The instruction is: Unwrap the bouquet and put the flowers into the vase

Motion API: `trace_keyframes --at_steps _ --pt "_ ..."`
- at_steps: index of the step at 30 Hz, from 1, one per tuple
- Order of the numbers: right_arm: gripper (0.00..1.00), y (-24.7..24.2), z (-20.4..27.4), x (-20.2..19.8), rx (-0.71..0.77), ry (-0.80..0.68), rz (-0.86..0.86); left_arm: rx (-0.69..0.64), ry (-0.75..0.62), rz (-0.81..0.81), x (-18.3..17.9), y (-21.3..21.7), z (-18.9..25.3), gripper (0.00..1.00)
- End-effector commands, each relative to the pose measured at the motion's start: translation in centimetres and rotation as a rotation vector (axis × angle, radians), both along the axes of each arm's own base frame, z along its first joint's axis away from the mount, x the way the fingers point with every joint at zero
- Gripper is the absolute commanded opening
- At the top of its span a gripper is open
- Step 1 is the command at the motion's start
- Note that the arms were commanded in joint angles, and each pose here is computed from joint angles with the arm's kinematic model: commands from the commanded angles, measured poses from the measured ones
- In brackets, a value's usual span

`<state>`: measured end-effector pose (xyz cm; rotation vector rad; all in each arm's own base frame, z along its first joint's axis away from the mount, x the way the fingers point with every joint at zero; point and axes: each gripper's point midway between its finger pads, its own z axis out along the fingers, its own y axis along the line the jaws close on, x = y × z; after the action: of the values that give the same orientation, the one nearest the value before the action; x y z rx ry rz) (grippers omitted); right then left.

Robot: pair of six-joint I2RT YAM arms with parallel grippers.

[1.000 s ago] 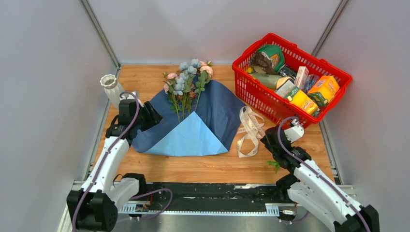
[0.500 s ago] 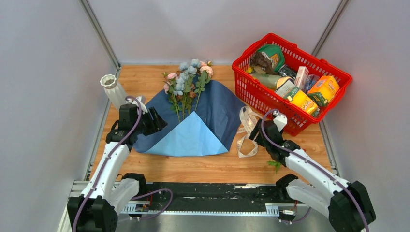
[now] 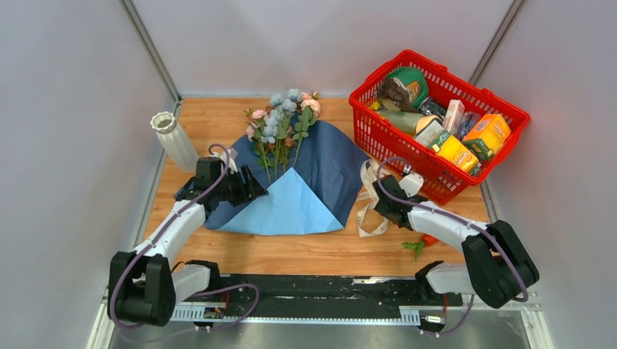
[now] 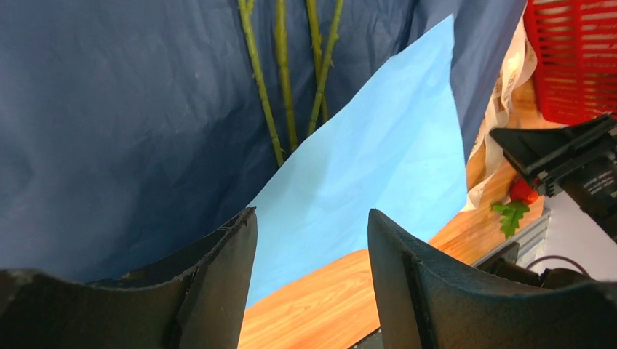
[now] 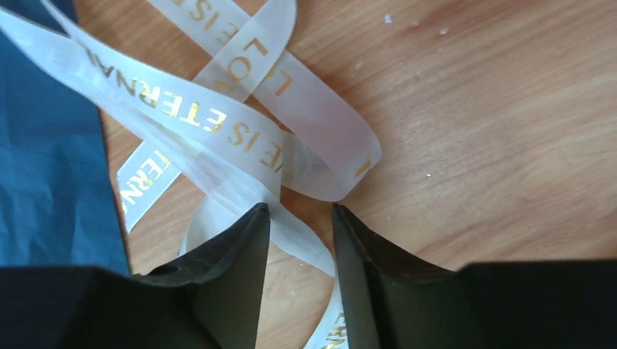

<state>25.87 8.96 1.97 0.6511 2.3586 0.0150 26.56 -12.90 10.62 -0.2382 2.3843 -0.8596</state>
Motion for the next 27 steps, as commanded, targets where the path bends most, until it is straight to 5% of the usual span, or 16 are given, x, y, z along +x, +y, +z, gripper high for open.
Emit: trace_keyframes --at_steps 1,6,14,16,18,22,27 --pt "0.36 -2.4 -0.6 -1.3 -0.070 0.066 -0.181 -0.031 -0.032 -0.023 0.4 -1.6 -0.6 0.65" --pt "0.04 -6.2 0.0 -4.3 -0.194 0.118 -0.398 -0.028 -0.018 -0.027 0.0 -2.7 -2.3 0.65" --pt "0.00 -9.5 3.9 -5.4 -0.221 -0.042 -0.555 0.019 -0.005 -0.003 0.2 -2.0 -3.2 0.64" --pt "0.00 -8.0 5.5 -3.2 -0.170 -0.105 -0.440 0.026 -0.008 -0.003 0.1 -1.9 -3.2 0.64" --pt "0.12 -3.9 7.0 -0.3 -0.091 -0.161 -0.131 0.025 -0.019 -0.002 0.2 -1.9 -2.9 0.64" --pt "0.48 0.1 9.9 1.2 0.043 -0.332 0.126 0.001 -0.030 -0.001 0.1 -2.1 -2.0 0.64" --pt "0.61 0.4 11.7 2.4 -0.029 -0.392 0.217 -0.037 -0.061 0.003 -0.3 -2.4 -0.3 0.64"
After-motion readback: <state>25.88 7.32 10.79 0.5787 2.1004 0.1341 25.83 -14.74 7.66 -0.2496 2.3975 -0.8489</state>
